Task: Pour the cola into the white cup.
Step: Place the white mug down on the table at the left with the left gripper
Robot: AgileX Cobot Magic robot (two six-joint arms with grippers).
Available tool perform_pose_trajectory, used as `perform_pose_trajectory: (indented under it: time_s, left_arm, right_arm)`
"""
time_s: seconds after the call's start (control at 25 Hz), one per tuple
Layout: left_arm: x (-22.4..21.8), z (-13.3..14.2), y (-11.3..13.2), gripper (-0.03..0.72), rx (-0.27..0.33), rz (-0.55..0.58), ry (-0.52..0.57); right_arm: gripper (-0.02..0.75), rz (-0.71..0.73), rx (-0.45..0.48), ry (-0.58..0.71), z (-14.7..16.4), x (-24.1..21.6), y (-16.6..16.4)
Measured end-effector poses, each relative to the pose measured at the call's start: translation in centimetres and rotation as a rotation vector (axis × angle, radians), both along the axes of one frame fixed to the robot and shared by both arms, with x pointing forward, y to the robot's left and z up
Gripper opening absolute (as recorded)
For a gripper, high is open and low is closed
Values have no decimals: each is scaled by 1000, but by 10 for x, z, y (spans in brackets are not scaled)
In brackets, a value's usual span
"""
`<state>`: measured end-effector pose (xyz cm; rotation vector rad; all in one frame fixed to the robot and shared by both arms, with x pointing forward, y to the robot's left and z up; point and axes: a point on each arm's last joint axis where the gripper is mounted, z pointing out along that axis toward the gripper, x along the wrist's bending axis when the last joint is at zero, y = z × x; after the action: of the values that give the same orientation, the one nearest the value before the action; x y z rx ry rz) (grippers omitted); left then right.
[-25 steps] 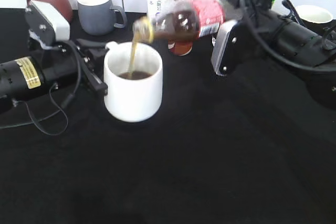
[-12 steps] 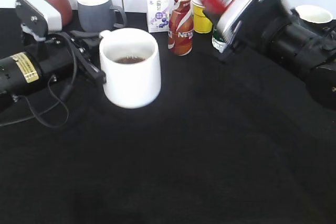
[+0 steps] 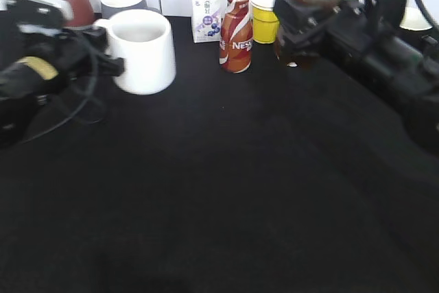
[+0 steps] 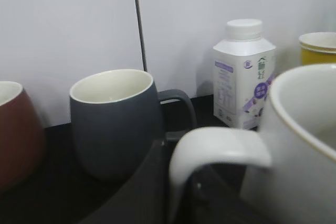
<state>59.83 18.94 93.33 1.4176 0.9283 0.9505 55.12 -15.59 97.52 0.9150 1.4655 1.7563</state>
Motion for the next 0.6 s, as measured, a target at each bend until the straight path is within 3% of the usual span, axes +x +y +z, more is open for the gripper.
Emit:
perform_pose_trajectory:
  time_s: [0.28, 0.48, 0.6]
  left_arm:
    - [64, -31, -18, 34, 18, 9, 32]
    - [73, -37, -21, 42, 11, 27, 71]
    - [74, -36, -22, 133, -4, 35, 70]
  right_arm:
    - [384, -78, 9, 36, -12, -8, -11]
    - [384, -110, 8, 33, -11, -7, -14]
    - [384, -110, 6, 32, -11, -7, -14]
